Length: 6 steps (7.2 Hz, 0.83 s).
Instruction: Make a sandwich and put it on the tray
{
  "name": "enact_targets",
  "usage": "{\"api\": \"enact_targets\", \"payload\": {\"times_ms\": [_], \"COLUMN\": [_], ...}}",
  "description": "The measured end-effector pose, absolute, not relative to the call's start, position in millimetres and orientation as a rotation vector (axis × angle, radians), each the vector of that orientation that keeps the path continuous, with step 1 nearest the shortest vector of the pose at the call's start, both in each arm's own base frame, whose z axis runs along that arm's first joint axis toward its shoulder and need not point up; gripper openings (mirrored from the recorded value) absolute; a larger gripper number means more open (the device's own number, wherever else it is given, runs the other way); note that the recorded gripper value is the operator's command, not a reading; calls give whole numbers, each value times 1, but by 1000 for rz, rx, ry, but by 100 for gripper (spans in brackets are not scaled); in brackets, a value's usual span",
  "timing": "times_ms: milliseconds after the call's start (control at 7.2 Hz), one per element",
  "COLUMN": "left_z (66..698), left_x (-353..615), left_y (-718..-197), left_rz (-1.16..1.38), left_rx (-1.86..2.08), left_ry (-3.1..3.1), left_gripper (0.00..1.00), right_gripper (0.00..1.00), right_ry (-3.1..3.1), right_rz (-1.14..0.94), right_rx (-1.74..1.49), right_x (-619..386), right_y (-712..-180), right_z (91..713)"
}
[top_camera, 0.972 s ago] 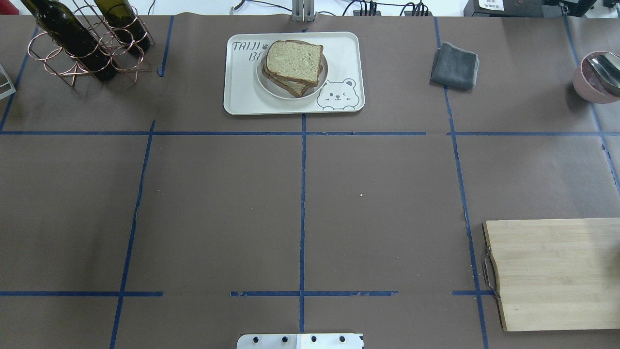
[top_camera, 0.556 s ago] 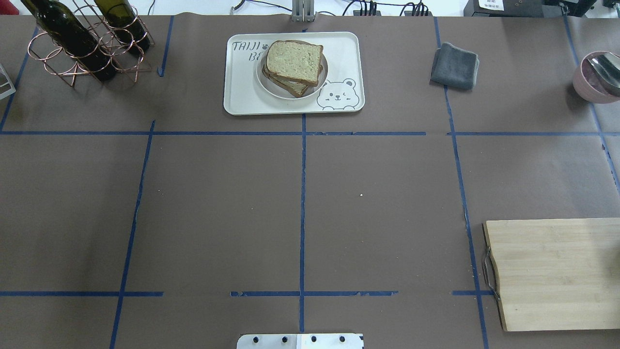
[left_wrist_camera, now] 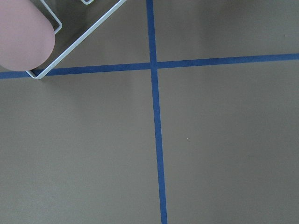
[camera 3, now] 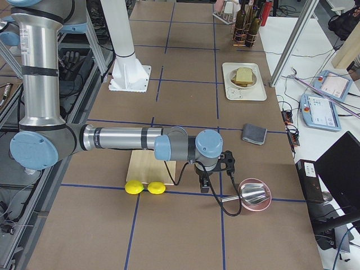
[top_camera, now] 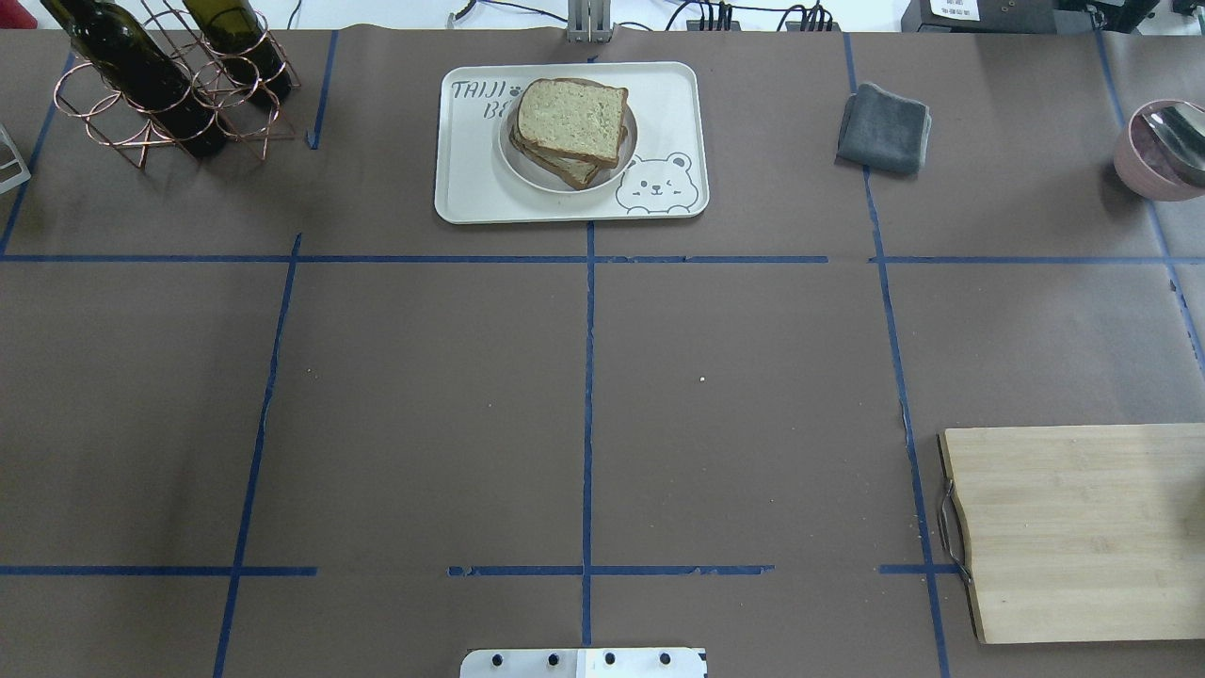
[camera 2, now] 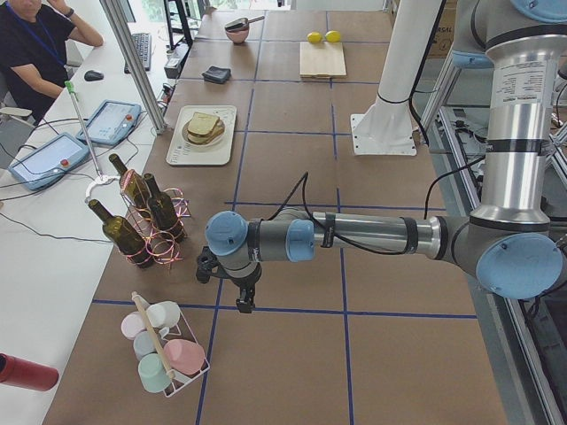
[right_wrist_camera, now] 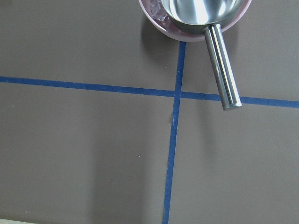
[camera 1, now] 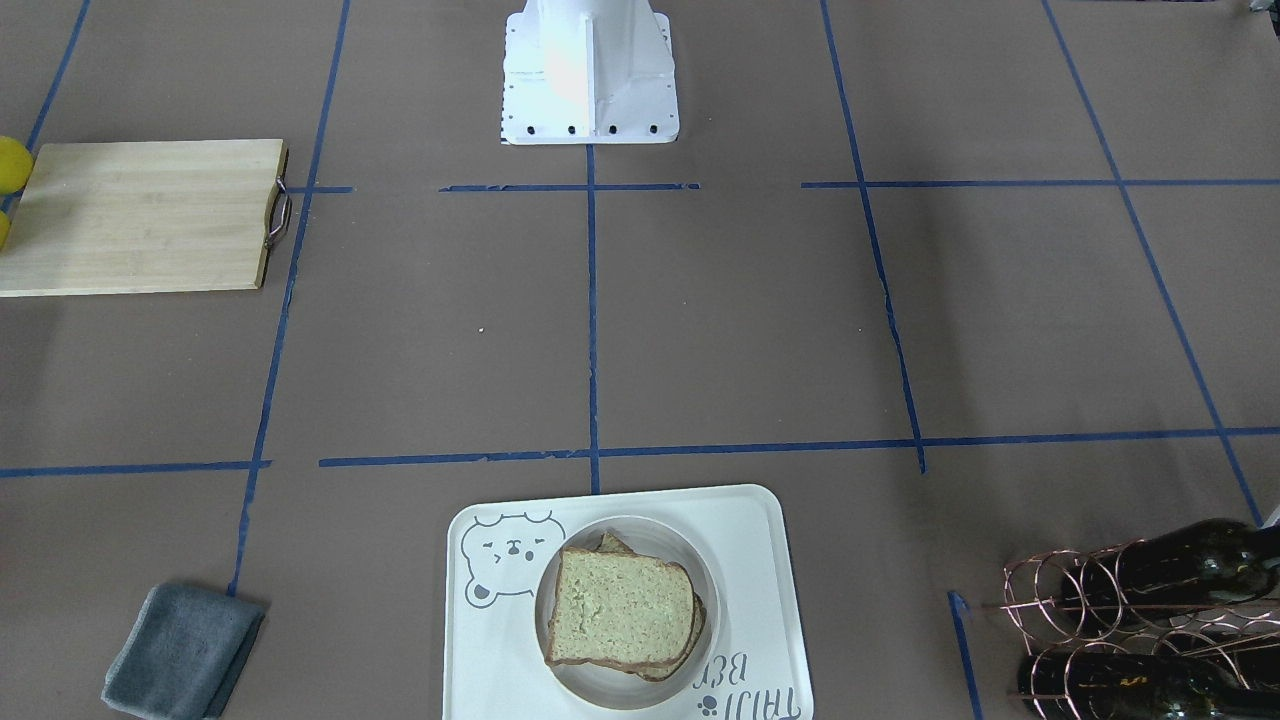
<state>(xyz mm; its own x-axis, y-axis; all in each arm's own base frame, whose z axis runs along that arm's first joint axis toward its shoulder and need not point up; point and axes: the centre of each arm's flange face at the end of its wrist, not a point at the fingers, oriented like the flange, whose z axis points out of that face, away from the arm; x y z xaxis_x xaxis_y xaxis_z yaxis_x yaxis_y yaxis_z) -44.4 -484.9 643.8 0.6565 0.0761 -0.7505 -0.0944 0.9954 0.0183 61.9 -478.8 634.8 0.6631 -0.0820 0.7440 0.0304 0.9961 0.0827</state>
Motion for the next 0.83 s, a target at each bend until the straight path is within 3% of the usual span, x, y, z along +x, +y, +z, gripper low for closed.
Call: {"api": "enact_targets", "payload": {"times_ms": [833], "left_z": [643], "left_x": [-44], "left_y": [-486], "left_rz": [96], "left_rx": [-21], "left_ry": [849], "left_gripper": [100], "right_gripper": [100], "right_ry": [-843], "right_rz": [-64], "right_rx": [70], "right_x": [62], "right_y": [-479], "right_z": [633]}}
